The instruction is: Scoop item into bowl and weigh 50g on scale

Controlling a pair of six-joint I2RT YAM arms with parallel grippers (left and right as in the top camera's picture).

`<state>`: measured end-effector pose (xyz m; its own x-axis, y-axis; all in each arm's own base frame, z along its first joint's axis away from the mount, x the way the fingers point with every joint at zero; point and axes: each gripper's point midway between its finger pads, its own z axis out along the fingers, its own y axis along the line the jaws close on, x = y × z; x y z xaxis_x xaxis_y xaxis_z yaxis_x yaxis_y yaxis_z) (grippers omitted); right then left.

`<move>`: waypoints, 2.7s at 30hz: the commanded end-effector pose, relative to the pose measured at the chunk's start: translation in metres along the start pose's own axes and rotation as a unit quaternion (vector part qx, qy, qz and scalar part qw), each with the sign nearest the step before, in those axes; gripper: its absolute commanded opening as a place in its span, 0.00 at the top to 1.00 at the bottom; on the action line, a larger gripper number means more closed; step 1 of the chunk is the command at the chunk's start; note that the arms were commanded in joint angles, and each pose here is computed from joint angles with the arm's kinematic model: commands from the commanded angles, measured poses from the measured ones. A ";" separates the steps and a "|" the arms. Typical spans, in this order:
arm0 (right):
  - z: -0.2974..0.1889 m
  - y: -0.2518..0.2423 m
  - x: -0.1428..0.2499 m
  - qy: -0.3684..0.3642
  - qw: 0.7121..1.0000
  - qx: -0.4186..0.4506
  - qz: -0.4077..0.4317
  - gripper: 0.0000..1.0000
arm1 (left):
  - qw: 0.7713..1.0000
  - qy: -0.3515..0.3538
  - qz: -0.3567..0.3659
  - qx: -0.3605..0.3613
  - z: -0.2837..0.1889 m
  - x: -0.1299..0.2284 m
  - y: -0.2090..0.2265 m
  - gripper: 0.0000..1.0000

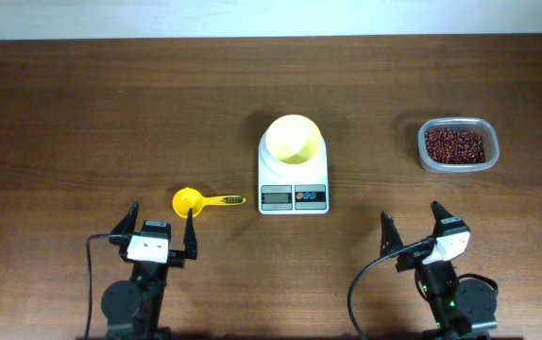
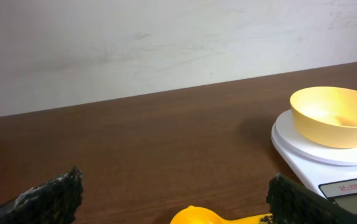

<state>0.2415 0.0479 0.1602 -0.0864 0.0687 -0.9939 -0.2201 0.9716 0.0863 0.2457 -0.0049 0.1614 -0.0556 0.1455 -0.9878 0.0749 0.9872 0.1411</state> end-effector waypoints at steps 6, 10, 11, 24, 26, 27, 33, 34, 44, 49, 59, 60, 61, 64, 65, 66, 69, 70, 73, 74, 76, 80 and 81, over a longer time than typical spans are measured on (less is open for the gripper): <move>0.000 -0.002 0.003 0.002 1.000 0.006 0.002 0.01 | 1.000 0.000 -0.002 -0.004 0.000 0.002 0.001 0.01; 0.000 -0.002 0.003 0.002 1.000 0.006 0.002 0.01 | 1.000 0.000 -0.002 -0.004 0.000 0.002 0.001 0.01; 0.000 -0.002 0.003 0.002 1.000 0.006 0.002 0.01 | 1.000 0.000 -0.002 -0.004 0.000 0.002 0.001 0.01; 0.000 -0.002 0.003 0.002 1.000 0.006 0.002 0.01 | 1.000 0.000 -0.002 -0.004 0.000 0.002 0.001 0.01; 0.000 -0.002 0.003 0.002 1.000 0.006 0.002 0.01 | 1.000 0.000 -0.002 -0.004 0.000 0.002 0.001 0.01; 0.000 -0.002 0.003 0.002 1.000 0.006 0.002 0.01 | 1.000 0.000 -0.002 -0.004 0.000 0.002 0.001 0.01; 0.000 -0.002 0.003 0.002 1.000 0.006 0.002 0.01 | 1.000 0.000 -0.002 -0.004 0.000 0.002 0.001 0.01; 0.000 -0.002 0.003 0.002 1.000 0.006 0.002 0.01 | 1.000 0.000 -0.002 -0.004 0.000 0.002 0.001 0.02; 0.000 -0.002 0.003 0.002 1.000 0.006 0.002 0.01 | 1.000 -0.003 0.000 -0.012 0.000 0.000 0.004 0.01; 0.000 -0.002 0.003 0.002 1.000 0.006 0.002 0.01 | 1.000 0.000 0.000 -0.006 0.000 0.001 0.002 0.01; 0.000 -0.002 0.003 0.002 1.000 0.006 0.002 0.01 | 1.000 -0.005 0.000 -0.010 0.000 -0.001 0.003 0.01; 0.000 -0.002 0.003 0.002 1.000 0.006 0.002 0.01 | 1.000 -0.006 0.000 -0.010 0.000 -0.001 0.003 0.01; 0.000 -0.002 0.003 0.002 1.000 0.006 0.002 0.01 | 1.000 -0.008 0.001 -0.011 0.000 -0.003 0.003 0.01; 0.000 -0.002 0.003 0.002 1.000 0.006 0.002 0.01 | 1.000 -0.022 -0.003 -0.011 0.000 -0.009 0.004 0.01; 0.000 -0.002 0.003 0.002 1.000 0.006 0.002 0.01 | 0.999 -0.030 -0.013 -0.012 -0.001 -0.013 0.004 0.01; 0.000 -0.002 0.003 0.002 1.000 0.006 0.002 0.01 | 0.999 -0.042 -0.019 -0.013 -0.001 -0.019 0.005 0.01; 0.000 -0.002 0.003 0.002 1.000 0.006 0.002 0.01 | 0.998 -0.060 -0.016 -0.015 -0.002 -0.028 0.006 0.01; 0.000 -0.002 0.003 0.002 1.000 0.006 0.002 0.01 | 0.998 -0.059 -0.017 -0.015 -0.002 -0.028 0.006 0.01; 0.000 -0.002 0.003 0.002 1.000 0.006 0.002 0.01 | 0.998 -0.059 -0.017 -0.015 -0.002 -0.028 0.006 0.01; 0.000 -0.002 0.003 0.002 1.000 0.006 0.002 0.01 | 0.998 -0.059 -0.017 -0.016 -0.002 -0.027 0.006 0.01; 0.000 -0.002 0.003 0.002 1.000 0.006 0.002 0.01 | 0.997 -0.058 -0.018 -0.040 -0.002 -0.027 0.015 0.01; 0.000 -0.002 0.003 0.002 1.000 0.006 0.002 0.01 | 0.997 -0.064 -0.017 -0.042 -0.003 -0.030 0.016 0.01; 0.000 -0.002 0.003 0.002 1.000 0.006 0.002 0.01 | 0.997 -0.066 -0.017 -0.043 -0.003 -0.031 0.016 0.01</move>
<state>0.2415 0.0479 0.1602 -0.0864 0.0687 -0.9939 -0.2201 0.9716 0.0863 0.2462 0.0042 0.1924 0.0623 0.1158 -0.9913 0.0055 0.9932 0.1164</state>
